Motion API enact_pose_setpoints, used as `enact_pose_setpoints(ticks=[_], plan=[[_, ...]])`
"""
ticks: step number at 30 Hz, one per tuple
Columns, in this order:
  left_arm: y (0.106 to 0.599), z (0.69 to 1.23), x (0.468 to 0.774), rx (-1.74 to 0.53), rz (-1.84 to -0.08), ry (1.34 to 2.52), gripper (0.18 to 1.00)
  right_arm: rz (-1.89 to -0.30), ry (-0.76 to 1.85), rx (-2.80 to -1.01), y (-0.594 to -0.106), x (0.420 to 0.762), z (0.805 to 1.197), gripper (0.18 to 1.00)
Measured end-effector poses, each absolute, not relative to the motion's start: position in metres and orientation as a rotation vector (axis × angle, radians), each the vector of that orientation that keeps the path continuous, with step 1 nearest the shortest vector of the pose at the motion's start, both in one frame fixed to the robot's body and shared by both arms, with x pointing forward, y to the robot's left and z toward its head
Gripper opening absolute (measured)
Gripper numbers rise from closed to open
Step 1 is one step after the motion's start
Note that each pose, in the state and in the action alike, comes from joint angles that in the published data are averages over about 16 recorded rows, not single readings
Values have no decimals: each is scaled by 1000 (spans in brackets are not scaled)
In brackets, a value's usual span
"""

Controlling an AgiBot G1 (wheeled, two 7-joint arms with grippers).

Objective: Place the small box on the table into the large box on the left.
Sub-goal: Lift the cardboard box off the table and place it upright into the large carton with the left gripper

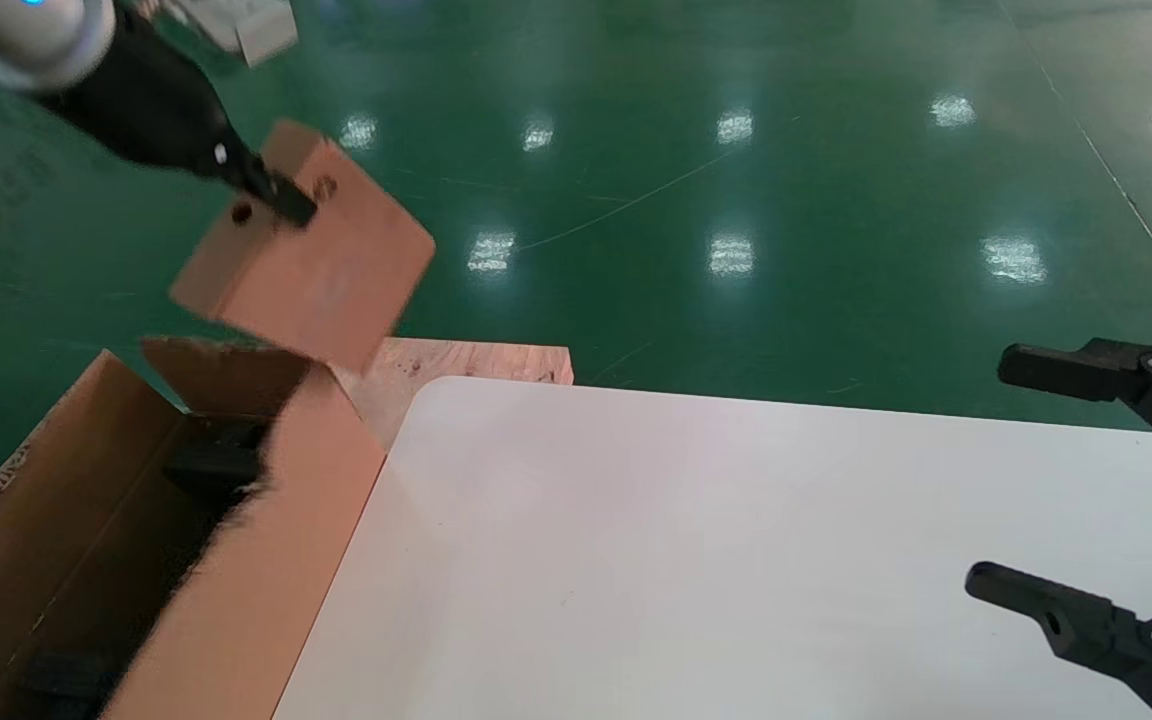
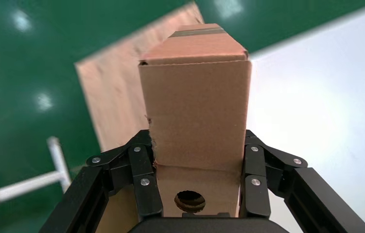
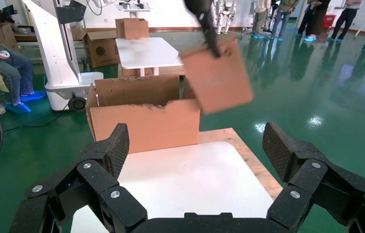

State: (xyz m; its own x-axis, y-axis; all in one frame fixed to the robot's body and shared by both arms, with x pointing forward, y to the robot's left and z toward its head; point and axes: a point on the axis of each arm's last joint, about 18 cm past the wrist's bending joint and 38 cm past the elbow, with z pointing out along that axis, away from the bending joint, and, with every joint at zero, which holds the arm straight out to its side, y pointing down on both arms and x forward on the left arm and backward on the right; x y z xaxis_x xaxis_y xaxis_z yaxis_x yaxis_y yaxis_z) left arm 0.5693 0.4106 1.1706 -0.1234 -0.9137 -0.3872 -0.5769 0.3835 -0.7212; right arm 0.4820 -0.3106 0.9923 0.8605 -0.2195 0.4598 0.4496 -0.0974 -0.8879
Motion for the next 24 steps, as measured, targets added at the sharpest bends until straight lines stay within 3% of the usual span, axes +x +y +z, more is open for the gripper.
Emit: enact_pose_setpoints(ticks=[11,24], plan=[[458,1209,528,-1383,-406,1680,334,-566,-186,-1573,-311,482,992,1001],[537,1125,466,-1742,-327,1644,331,-566,-186,-1573,-311,482,992,1001]])
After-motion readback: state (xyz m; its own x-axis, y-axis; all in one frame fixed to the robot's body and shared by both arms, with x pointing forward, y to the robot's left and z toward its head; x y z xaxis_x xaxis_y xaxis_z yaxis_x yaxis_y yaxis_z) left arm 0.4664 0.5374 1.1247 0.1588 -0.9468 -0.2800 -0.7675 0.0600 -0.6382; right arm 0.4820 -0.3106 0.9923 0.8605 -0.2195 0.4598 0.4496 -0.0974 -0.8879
